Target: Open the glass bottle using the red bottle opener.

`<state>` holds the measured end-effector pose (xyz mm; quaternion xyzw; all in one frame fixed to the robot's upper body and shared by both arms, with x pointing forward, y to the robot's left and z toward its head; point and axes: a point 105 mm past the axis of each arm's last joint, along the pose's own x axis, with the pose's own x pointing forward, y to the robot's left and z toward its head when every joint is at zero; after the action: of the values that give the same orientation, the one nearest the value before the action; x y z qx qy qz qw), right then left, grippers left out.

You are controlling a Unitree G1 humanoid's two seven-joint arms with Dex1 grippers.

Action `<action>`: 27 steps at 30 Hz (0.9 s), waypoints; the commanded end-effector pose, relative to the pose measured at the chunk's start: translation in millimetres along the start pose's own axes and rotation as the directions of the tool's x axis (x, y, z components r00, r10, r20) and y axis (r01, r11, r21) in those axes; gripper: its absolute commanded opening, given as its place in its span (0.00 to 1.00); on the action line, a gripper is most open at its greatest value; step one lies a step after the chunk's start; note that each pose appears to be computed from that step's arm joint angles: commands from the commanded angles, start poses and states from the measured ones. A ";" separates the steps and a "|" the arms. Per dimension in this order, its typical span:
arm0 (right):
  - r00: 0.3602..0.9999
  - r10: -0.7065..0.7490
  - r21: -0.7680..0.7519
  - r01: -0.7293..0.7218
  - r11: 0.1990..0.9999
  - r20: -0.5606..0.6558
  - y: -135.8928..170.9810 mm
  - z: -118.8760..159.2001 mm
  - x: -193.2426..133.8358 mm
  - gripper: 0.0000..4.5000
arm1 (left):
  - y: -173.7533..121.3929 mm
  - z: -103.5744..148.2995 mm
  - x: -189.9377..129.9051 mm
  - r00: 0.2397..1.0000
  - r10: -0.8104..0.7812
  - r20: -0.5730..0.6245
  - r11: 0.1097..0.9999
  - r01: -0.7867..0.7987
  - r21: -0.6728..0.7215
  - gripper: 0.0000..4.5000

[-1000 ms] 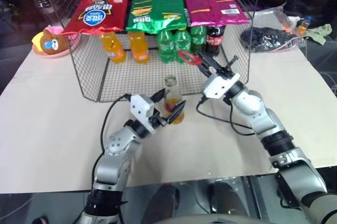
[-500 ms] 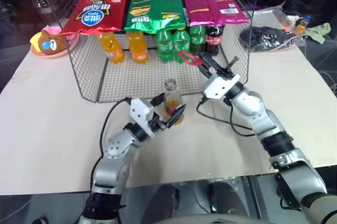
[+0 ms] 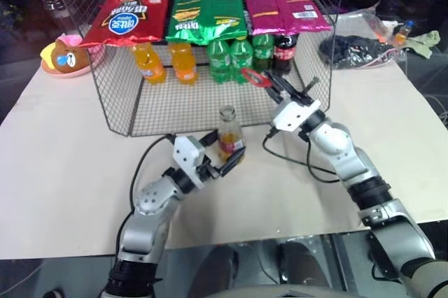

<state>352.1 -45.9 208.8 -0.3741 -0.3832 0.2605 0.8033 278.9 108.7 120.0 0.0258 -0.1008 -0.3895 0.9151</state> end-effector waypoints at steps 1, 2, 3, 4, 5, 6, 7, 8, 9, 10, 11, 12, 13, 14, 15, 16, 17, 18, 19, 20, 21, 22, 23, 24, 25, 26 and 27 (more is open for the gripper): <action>0.998 -0.059 0.006 0.059 0.998 0.030 -15.3 8.3 3.8 0.02 | -7.5 7.4 -2.1 1.000 -0.024 0.017 0.999 0.023 0.027 0.82; 0.998 -0.059 0.008 0.059 0.998 0.029 -15.2 8.3 3.8 0.02 | -7.2 7.6 -3.9 1.000 -0.019 0.014 0.999 0.019 0.029 0.82; 0.998 -0.058 0.012 0.058 0.998 0.027 -14.7 7.9 3.3 0.02 | -7.8 7.4 -6.8 1.000 -0.019 0.007 0.999 0.018 0.029 0.82; 0.998 -0.057 0.016 0.056 0.998 0.024 -14.0 7.4 2.5 0.02 | -8.9 7.0 -9.7 1.000 -0.021 -0.002 0.999 0.021 0.031 0.82; 0.998 -0.052 0.023 0.052 0.998 0.019 -13.0 6.6 1.0 0.02 | -10.0 6.7 -12.8 1.000 -0.023 -0.011 0.999 0.024 0.032 0.82; 0.999 -0.047 0.031 0.047 0.998 0.013 -11.9 5.6 -0.9 0.02 | -10.8 6.5 -15.4 1.000 -0.025 -0.018 0.999 0.026 0.032 0.82; 0.999 -0.045 0.042 0.045 0.998 0.004 -11.1 4.2 -3.1 0.02 | -11.1 6.5 -17.6 0.999 -0.025 -0.024 0.999 0.025 0.032 0.82; 0.999 -0.041 0.052 0.042 0.998 -0.006 -9.9 2.7 -6.6 0.02 | -10.6 6.0 -20.2 0.999 -0.020 -0.030 0.999 0.021 0.030 0.82; 0.999 -0.036 0.059 0.037 0.998 -0.012 -8.7 1.6 -9.5 0.02 | -9.7 5.3 -22.2 0.999 -0.014 -0.037 0.999 0.016 0.031 0.82; 0.999 -0.032 0.063 0.033 0.997 -0.016 -7.8 1.2 -11.6 0.02 | -8.8 4.7 -23.5 0.999 -0.009 -0.043 0.999 0.011 0.034 0.82; 0.999 -0.029 0.065 0.031 0.997 -0.018 -7.2 1.3 -12.7 0.02 | -8.0 4.4 -23.7 0.999 -0.006 -0.045 0.999 0.007 0.035 0.82; 0.999 -0.029 0.068 0.030 0.997 -0.020 -7.0 1.5 -13.1 0.02 | -7.5 4.6 -23.2 0.999 -0.003 -0.044 0.999 0.005 0.034 0.82; 0.999 -0.029 0.071 0.030 0.997 -0.021 -6.8 1.8 -13.1 0.02 | -7.0 5.2 -22.2 0.999 0.001 -0.040 0.999 0.000 0.032 0.82; 0.999 -0.030 0.075 0.031 0.997 -0.022 -6.4 2.2 -13.0 0.02 | -6.8 6.0 -21.5 0.999 0.004 -0.037 1.000 -0.003 0.031 0.82; 0.999 -0.030 0.077 0.032 0.997 -0.022 -6.2 2.5 -13.0 0.02 | -6.7 6.4 -21.1 0.999 0.007 -0.035 1.000 -0.005 0.030 0.82; 0.999 -0.032 0.081 0.034 0.996 -0.024 -6.2 2.6 -13.1 0.02 | -6.6 6.6 -21.2 0.999 0.008 -0.035 1.000 -0.007 0.030 0.82; 0.999 -0.033 0.084 0.035 0.996 -0.026 -6.1 2.7 -13.4 0.02 | -6.7 6.6 -21.6 0.999 0.010 -0.037 1.000 -0.009 0.030 0.82; 0.999 -0.034 0.090 0.036 0.995 -0.030 -5.8 2.6 -14.0 0.02 | -6.7 6.7 -22.1 0.999 0.012 -0.038 0.999 -0.011 0.030 0.82; 0.999 -0.034 0.097 0.037 0.995 -0.034 -5.2 2.6 -15.3 0.02 | -7.1 6.9 -23.1 0.999 0.013 -0.039 0.999 -0.012 0.031 0.82; 0.999 -0.014 0.112 0.019 0.994 -0.044 -1.7 1.7 -19.5 0.02 | -6.8 7.4 -25.7 0.999 0.017 -0.044 0.999 -0.016 0.031 0.82; 0.998 0.022 0.145 -0.013 0.989 -0.062 4.5 0.3 -27.1 0.02 | -5.8 8.5 -29.9 0.998 0.023 -0.052 0.999 -0.021 0.036 0.82; 0.996 0.048 0.169 -0.035 0.985 -0.073 8.9 -0.3 -32.5 0.02 | -5.2 9.3 -32.8 0.998 0.027 -0.058 0.999 -0.025 0.040 0.82; 0.991 0.096 0.217 -0.074 0.973 -0.092 16.1 -1.2 -41.3 0.02 | -3.2 12.0 -37.1 0.997 0.035 -0.061 0.998 -0.032 0.046 0.82; 0.985 0.130 0.272 -0.094 0.958 -0.116 20.9 -2.3 -49.7 0.02 | -1.4 15.6 -40.6 0.997 0.041 -0.064 0.998 -0.038 0.057 0.82; 0.978 0.157 0.325 -0.104 0.940 -0.140 23.9 -2.7 -58.6 0.02 | 0.3 21.4 -44.1 0.997 0.049 -0.058 0.997 -0.045 0.068 0.82; 0.971 0.178 0.365 -0.110 0.925 -0.158 25.5 -2.5 -65.6 0.02 | 1.6 26.8 -46.5 0.997 0.056 -0.051 0.996 -0.053 0.072 0.82; 0.967 0.188 0.386 -0.110 0.916 -0.170 25.7 -2.0 -69.7 0.02 | 1.8 30.0 -47.9 0.997 0.060 -0.047 0.996 -0.057 0.073 0.82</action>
<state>316.3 -82.3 133.6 -0.2847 -0.1837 0.3461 0.8749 246.9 148.2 121.3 0.0630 -0.0580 -0.3521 0.9320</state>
